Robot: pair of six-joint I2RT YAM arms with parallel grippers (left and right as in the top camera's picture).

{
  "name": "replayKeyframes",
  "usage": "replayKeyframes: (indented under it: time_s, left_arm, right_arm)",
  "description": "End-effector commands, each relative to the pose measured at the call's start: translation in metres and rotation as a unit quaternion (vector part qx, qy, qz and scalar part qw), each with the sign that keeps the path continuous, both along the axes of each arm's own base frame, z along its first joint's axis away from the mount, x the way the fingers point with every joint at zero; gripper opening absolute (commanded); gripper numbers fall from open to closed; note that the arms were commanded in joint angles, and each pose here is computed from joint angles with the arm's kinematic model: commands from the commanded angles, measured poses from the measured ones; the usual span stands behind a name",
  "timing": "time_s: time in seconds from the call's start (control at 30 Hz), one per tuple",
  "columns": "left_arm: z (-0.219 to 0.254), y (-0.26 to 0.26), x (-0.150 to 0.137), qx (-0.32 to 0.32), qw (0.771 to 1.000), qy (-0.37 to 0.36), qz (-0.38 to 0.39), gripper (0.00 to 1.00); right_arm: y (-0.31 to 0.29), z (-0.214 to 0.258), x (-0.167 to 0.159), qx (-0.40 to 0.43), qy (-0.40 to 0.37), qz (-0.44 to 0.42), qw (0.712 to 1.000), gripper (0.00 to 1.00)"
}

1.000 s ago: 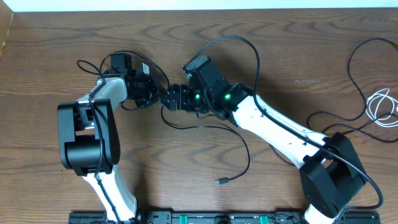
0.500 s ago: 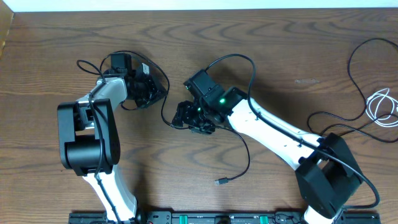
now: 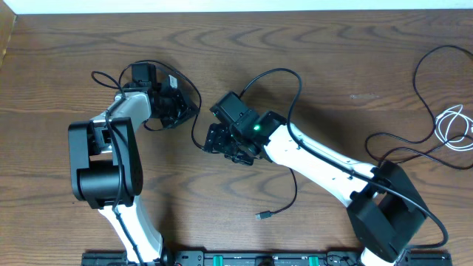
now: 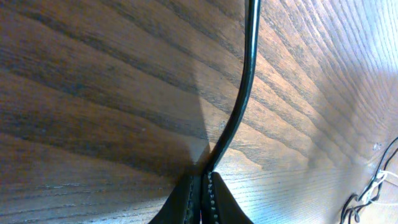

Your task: Untangle cables

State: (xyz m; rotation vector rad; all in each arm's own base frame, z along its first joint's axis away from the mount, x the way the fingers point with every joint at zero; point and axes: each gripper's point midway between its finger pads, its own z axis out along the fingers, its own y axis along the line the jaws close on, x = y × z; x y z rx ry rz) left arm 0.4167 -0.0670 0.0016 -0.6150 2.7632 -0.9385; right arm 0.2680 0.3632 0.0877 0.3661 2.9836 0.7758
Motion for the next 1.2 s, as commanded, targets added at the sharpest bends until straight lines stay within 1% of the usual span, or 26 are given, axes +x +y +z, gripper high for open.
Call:
replayKeyframes:
  time_s: [0.0,0.13,0.27,0.43,0.5,0.53,0.63,0.7,0.93,1.1,1.17]
  left_arm:
    - [-0.026,0.003,-0.016,0.017,0.999,0.036,-0.001,0.07]
    - [-0.026,0.003,-0.016,0.017,0.999,0.036,-0.001,0.08]
    - [-0.026,0.003,-0.016,0.017,0.999,0.036,-0.001,0.08]
    - [-0.026,0.003,-0.016,0.017,0.999,0.036,-0.001,0.08]
    - [-0.026,0.003,-0.016,0.017,0.999,0.036,-0.001,0.08]
    - [-0.026,0.003,-0.016,0.017,0.999,0.036,-0.001,0.08]
    - [-0.026,0.003,-0.016,0.017,0.999,0.036,-0.001,0.08]
    - [-0.026,0.003,-0.016,0.017,0.999,0.036,-0.001,0.08]
    - [-0.026,0.003,-0.016,0.017,0.999,0.036,-0.001,0.07]
    - [-0.026,0.003,-0.016,0.017,0.999,0.036,-0.001,0.07]
    - [-0.026,0.003,-0.016,0.017,0.999,0.036,-0.001,0.07]
  right_arm:
    - [-0.007,-0.024,0.001,-0.029,0.016,-0.018,0.999,0.78]
    - [-0.005,-0.033,-0.001,-0.03,0.028,-0.018,0.999,0.79]
    - [-0.014,-0.043,0.016,-0.053,0.001,-0.039,0.998,0.78]
    - [-0.039,-0.047,0.051,-0.108,-0.07,-0.089,0.988,0.64]
    - [-0.041,-0.044,0.062,-0.111,-0.093,-0.1,0.984,0.61]
    - [-0.038,-0.042,0.065,-0.105,-0.104,-0.093,0.985,0.61]
    - [-0.023,-0.032,0.078,-0.088,-0.159,-0.029,0.983,0.61]
    - [-0.018,-0.027,0.083,-0.083,-0.183,-0.004,0.98,0.61]
    - [-0.019,-0.023,0.094,-0.074,-0.198,-0.009,0.977,0.63]
    - [-0.021,-0.013,0.114,-0.061,-0.232,-0.001,0.971,0.67]
    - [-0.021,-0.009,0.121,-0.051,-0.24,-0.004,0.969,0.67]
